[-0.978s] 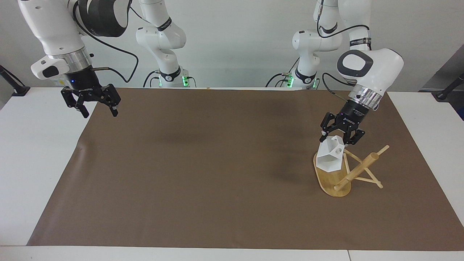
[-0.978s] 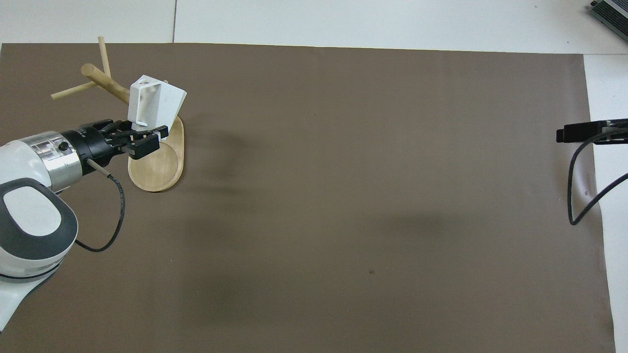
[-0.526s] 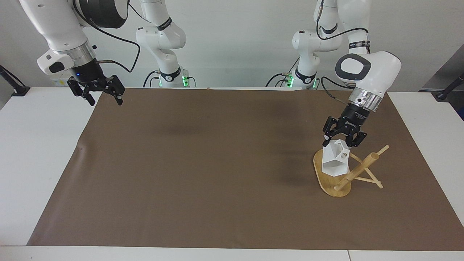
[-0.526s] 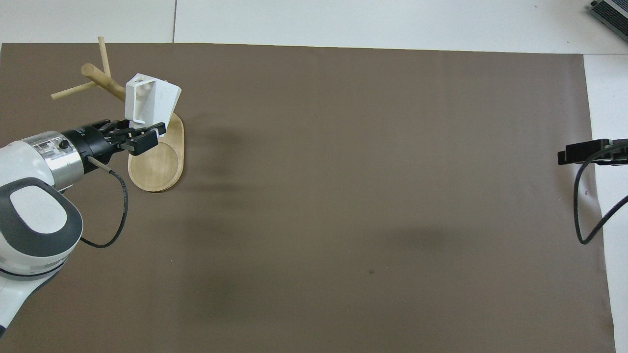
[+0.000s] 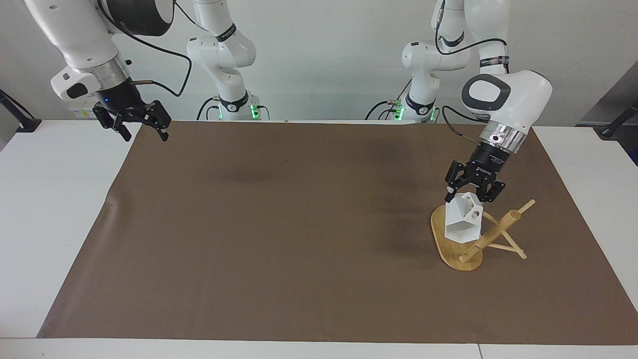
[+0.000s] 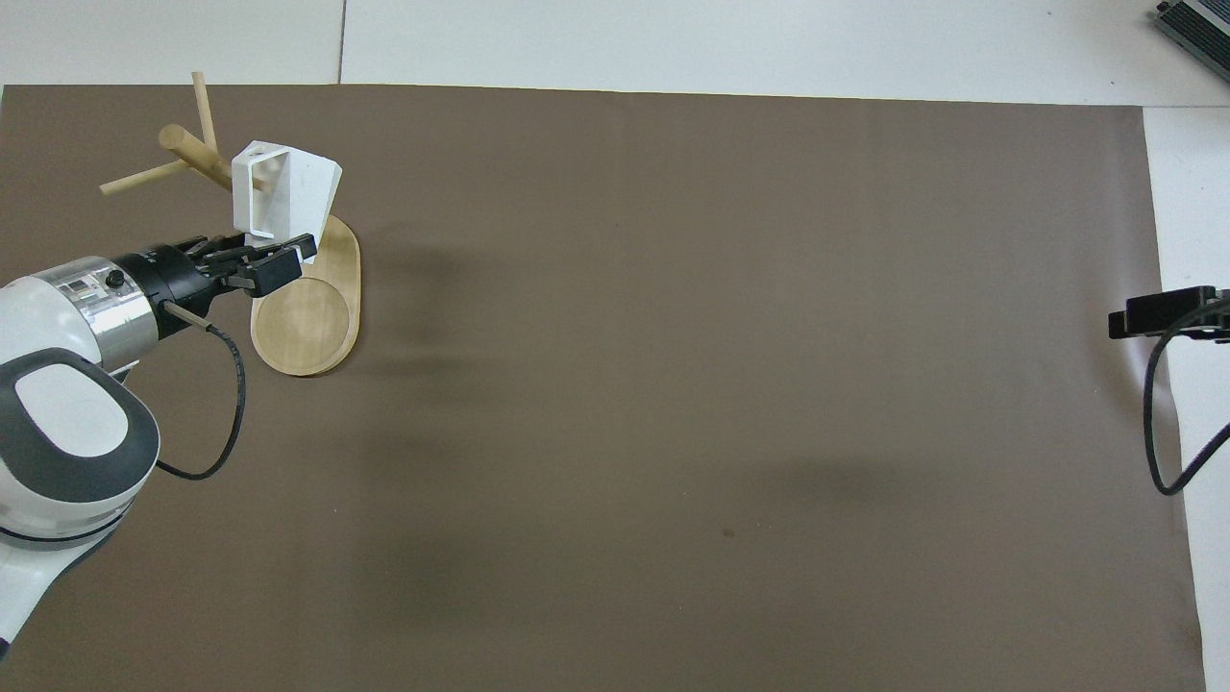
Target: Hang cup on rack
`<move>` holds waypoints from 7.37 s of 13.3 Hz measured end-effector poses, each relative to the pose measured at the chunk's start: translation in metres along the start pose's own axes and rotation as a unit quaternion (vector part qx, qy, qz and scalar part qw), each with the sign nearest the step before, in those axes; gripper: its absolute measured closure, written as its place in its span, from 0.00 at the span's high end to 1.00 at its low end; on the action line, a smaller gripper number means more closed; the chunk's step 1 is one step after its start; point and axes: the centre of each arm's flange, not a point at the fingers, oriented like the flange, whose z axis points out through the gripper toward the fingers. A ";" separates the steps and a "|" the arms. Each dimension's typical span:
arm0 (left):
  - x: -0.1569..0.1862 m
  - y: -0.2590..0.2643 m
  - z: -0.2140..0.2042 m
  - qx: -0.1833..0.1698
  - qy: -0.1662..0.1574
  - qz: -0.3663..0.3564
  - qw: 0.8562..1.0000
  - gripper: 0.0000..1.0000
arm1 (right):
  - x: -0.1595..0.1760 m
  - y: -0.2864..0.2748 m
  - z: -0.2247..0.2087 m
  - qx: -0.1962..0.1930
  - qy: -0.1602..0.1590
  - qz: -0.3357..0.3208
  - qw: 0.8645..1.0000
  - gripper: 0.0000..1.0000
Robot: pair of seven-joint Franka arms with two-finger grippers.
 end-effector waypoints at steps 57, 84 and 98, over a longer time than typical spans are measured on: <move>-0.056 -0.024 -0.114 0.119 0.245 0.740 0.614 1.00 | -0.004 0.010 0.004 -0.025 -0.008 0.027 0.999 1.00; -0.084 -0.086 -0.161 0.295 0.196 0.934 0.054 1.00 | -0.004 0.010 0.004 -0.025 -0.009 0.027 0.999 1.00; -0.083 -0.079 -0.160 0.311 0.188 0.931 0.034 1.00 | -0.004 0.010 0.004 -0.025 -0.009 0.027 0.999 1.00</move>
